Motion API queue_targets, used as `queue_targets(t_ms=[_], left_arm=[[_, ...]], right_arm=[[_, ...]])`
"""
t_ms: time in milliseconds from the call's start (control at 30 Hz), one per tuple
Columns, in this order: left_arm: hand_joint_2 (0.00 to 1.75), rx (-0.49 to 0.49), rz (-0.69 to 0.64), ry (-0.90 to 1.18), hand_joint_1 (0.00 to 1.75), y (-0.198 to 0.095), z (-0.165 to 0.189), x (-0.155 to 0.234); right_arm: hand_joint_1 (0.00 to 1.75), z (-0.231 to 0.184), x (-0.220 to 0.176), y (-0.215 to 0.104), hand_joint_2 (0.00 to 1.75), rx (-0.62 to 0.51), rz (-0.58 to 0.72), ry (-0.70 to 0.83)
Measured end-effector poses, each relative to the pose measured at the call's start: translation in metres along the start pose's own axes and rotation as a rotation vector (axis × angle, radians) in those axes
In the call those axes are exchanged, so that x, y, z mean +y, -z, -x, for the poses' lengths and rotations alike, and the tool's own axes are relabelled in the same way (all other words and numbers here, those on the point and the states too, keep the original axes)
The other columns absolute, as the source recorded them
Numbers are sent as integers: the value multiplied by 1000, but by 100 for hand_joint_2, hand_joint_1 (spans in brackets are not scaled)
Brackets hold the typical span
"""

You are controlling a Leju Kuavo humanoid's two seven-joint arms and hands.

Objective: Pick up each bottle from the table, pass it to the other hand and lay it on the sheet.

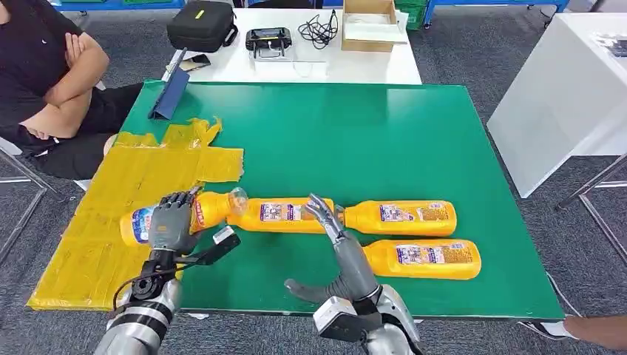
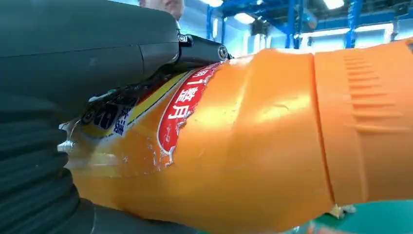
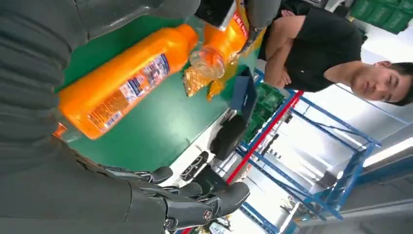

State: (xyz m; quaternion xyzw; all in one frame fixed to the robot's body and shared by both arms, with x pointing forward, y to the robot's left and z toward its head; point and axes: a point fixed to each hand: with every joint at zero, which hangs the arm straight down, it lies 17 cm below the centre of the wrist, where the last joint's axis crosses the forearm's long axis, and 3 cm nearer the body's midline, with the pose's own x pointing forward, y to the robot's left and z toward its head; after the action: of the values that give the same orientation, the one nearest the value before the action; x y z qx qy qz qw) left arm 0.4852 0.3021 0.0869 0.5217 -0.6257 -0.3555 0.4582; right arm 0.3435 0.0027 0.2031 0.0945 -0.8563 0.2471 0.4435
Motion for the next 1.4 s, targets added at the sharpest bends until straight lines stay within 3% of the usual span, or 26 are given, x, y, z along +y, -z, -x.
queue_targets(t_ms=[567,600,900,1400], left_arm=[[175,37,22,48,175,33,19,1],[175,40,29,57,0,35,20,0],[175,41,151,181,0,41,15,-24],[175,-9,222,120,0,41,2,-38]], right_arm=[[0,8,9,-1,175,19,-24,4],[0,8,9,0,175,19,-24,4],[0,8,15,1,175,20,-35,4],[0,22,18,1,175,77,-47,-28]])
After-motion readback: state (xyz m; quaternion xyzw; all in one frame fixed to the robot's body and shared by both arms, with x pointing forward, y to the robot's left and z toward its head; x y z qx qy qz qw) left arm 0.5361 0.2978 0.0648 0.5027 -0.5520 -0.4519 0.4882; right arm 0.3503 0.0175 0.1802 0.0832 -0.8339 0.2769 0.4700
